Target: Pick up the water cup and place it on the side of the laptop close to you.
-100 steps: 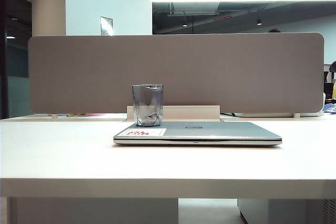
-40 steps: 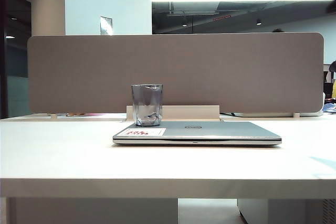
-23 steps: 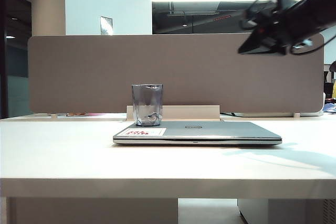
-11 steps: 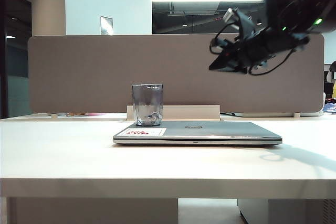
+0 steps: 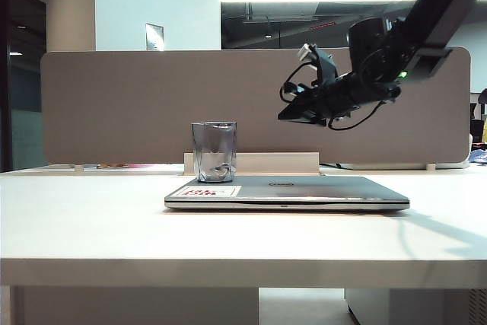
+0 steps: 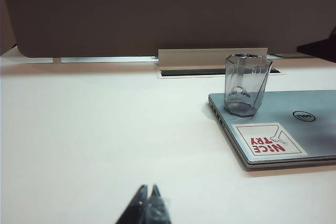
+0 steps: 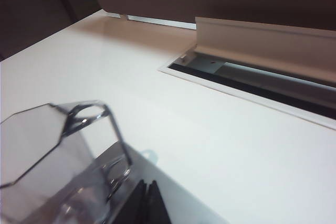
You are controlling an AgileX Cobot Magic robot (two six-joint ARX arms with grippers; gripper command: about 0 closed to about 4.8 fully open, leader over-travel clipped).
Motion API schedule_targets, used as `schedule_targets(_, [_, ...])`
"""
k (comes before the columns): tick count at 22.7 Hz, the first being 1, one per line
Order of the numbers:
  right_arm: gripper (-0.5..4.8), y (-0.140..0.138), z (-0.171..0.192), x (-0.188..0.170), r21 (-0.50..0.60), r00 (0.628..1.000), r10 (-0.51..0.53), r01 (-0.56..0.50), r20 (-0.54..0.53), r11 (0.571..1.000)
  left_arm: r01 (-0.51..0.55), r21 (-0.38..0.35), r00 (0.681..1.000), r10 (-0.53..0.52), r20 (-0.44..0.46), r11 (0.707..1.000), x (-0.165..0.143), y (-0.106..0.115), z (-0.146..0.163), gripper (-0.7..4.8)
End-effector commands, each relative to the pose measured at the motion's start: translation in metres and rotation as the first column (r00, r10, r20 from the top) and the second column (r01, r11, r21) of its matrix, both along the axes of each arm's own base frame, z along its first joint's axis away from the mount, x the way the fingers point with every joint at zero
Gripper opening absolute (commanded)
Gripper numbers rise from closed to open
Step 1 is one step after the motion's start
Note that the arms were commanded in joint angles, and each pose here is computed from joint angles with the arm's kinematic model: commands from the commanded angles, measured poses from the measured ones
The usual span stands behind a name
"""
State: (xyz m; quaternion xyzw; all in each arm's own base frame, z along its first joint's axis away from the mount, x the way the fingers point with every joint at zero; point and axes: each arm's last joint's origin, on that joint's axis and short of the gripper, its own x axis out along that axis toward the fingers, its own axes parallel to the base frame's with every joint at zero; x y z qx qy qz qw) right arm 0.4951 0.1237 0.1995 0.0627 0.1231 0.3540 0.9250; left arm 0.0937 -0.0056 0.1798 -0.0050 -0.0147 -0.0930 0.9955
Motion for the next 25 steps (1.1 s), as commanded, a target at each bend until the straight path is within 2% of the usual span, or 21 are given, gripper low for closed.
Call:
schedule_targets(1, [0.32, 0.007, 0.001, 0.012, 0.006, 1.000, 0.010, -0.010, 0.024, 1.000, 0.006, 0.002, 1.000, -0.006, 0.004, 1.000, 0.000, 0.000, 0.002, -0.06])
schedule_targets(3, [0.63, 0.012, -0.008, 0.021, 0.007, 0.999, 0.017, -0.017, 0.028, 1.000, 0.002, 0.005, 1.000, -0.003, 0.005, 1.000, 0.000, 0.000, 0.002, -0.06])
schedule_targets(7, [0.66, 0.019, -0.022, 0.034, 0.015, 0.998, 0.061, -0.061, 0.029, 0.998, 0.002, 0.005, 1.000, -0.002, 0.005, 1.000, 0.000, 0.000, 0.002, -0.06])
schedule_targets(8, [0.80, 0.020, -0.024, 0.036, 0.017, 0.997, 0.070, -0.071, 0.030, 0.997, 0.002, 0.005, 1.000, -0.002, 0.005, 1.000, 0.000, 0.000, 0.002, -0.06])
schedule_targets(10, [1.47, 0.023, -0.032, 0.043, 0.021, 0.995, 0.096, -0.097, 0.034, 0.995, 0.002, 0.005, 1.000, -0.003, 0.005, 1.000, 0.000, 0.000, 0.002, -0.06])
schedule_targets(16, [1.49, 0.034, -0.040, 0.043, 0.004, 0.989, 0.140, -0.140, 0.040, 0.990, 0.002, 0.005, 1.000, -0.002, 0.004, 1.000, 0.000, 0.000, 0.002, -0.06])
schedule_targets(20, [1.49, 0.058, -0.044, 0.036, -0.054, 0.974, 0.205, -0.200, 0.094, 0.978, 0.002, 0.005, 1.000, -0.003, 0.005, 1.000, 0.000, 0.000, 0.002, -0.06])
schedule_targets(25, [1.49, 0.075, -0.044, 0.030, -0.104, 0.968, 0.212, -0.198, 0.138, 0.975, 0.002, 0.005, 1.000, -0.003, 0.005, 1.000, 0.000, 0.000, 0.002, -0.06])
